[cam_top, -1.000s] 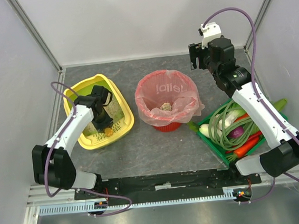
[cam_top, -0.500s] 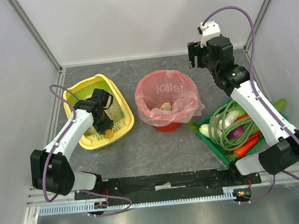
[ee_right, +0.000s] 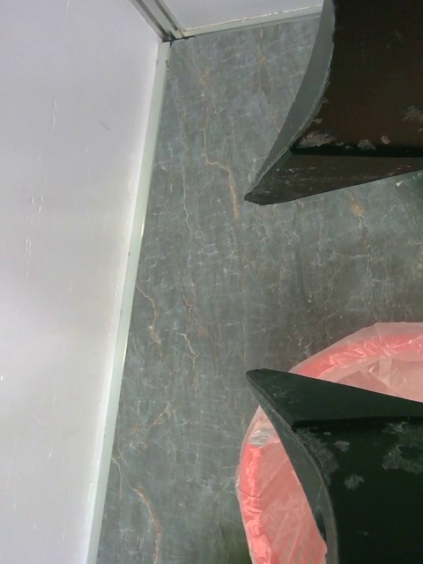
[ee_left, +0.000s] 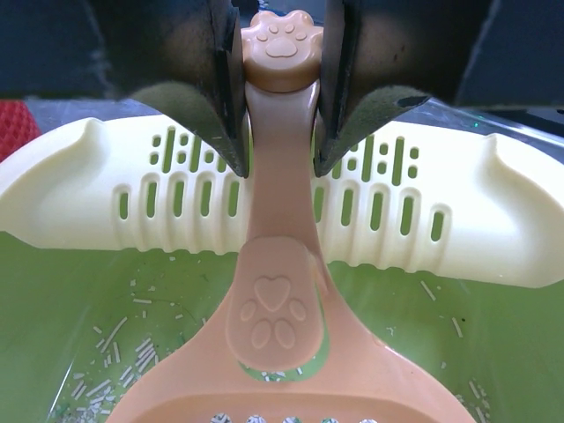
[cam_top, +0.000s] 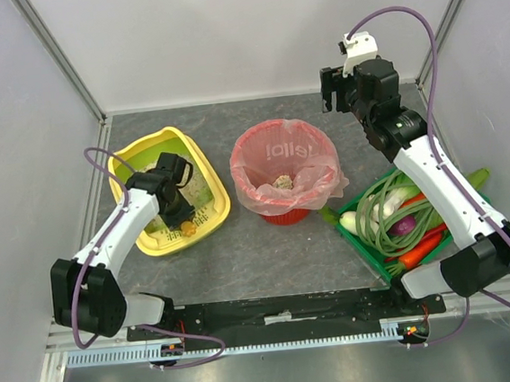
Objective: Clean the litter box
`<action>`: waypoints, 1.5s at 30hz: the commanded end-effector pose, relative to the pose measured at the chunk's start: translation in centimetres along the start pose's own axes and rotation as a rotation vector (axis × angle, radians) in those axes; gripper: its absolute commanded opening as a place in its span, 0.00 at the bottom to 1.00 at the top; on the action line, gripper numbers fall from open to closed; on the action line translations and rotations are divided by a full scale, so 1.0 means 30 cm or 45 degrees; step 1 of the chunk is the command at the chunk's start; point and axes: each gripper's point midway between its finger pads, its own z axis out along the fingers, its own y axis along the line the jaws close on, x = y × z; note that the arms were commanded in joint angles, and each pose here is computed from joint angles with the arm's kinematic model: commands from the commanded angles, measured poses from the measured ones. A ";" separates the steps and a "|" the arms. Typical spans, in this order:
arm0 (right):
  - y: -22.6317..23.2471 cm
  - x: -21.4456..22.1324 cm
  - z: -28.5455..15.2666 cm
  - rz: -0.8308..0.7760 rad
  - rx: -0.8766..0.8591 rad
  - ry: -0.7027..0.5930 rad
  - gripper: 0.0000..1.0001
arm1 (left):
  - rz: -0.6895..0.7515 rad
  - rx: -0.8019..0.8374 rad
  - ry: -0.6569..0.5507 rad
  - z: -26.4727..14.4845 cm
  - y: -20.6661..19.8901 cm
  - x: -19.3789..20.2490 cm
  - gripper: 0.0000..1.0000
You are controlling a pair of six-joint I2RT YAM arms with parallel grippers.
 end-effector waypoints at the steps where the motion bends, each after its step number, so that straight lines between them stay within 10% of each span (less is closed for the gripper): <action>1: -0.001 -0.089 -0.002 0.051 0.009 -0.091 0.84 | -0.149 0.047 0.058 -0.018 -0.013 -0.001 0.02; 45: -0.024 -0.082 -0.003 0.145 0.078 -0.080 0.83 | 0.079 0.257 0.001 -0.177 -0.015 -0.085 0.02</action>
